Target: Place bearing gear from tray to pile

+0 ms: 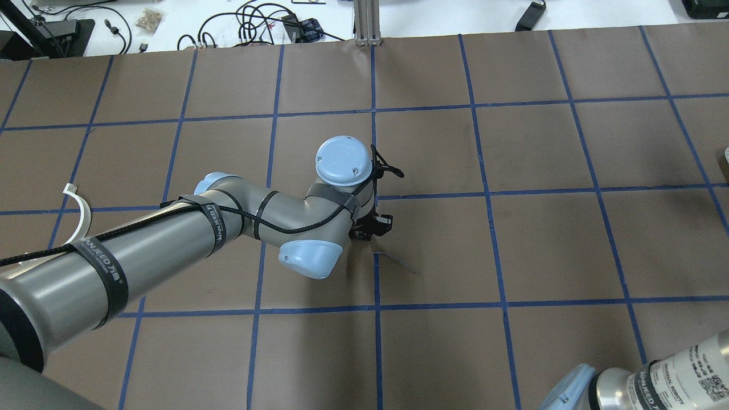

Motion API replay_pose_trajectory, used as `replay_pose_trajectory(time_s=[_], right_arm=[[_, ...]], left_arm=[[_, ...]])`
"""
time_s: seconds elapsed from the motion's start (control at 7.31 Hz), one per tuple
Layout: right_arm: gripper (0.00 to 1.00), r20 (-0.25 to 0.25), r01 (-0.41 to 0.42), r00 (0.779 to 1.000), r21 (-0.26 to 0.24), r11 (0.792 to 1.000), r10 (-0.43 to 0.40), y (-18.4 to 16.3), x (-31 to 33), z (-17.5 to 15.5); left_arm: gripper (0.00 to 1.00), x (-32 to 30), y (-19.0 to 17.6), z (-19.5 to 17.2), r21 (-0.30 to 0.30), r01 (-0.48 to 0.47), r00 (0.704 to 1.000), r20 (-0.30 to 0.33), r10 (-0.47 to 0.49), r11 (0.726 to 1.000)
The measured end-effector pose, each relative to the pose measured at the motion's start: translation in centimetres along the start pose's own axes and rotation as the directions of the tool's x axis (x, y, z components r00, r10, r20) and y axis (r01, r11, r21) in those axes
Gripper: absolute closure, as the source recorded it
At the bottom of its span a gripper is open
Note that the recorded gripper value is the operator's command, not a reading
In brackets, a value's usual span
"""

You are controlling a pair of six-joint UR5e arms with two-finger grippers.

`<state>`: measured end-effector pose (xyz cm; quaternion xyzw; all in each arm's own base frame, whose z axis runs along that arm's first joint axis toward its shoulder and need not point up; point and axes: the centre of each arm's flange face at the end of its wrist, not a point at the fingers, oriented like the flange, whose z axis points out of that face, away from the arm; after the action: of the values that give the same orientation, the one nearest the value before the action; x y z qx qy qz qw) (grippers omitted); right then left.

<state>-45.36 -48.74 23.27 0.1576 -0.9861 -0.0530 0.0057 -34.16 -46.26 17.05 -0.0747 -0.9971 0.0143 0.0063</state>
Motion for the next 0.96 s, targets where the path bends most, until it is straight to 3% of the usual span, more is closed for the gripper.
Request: replay_pose_trajectory(time_s=[0.55,0.82,0.96], right_arm=[[0.22,0.013,-0.138,0.990,-0.010,0.990,0.138,1.3,1.7,3.8],[0.25,0.019,-0.158,0.987,-0.022,0.987,0.159,1.4,1.7,4.6],[0.32,0.023,-0.164,0.986,-0.030,0.986,0.165,1.4,1.7,5.1]], left_arm=[[1.00,-0.9,-1.1,-2.1,0.042,0.022,1.000,-0.016,-0.021,0.999],[1.00,-7.7,-5.4,-4.2,0.081,0.131,0.991,-0.012,-0.130,0.988],[1.00,-13.7,-7.4,-5.0,0.075,0.205,0.979,-0.002,-0.205,0.976]])
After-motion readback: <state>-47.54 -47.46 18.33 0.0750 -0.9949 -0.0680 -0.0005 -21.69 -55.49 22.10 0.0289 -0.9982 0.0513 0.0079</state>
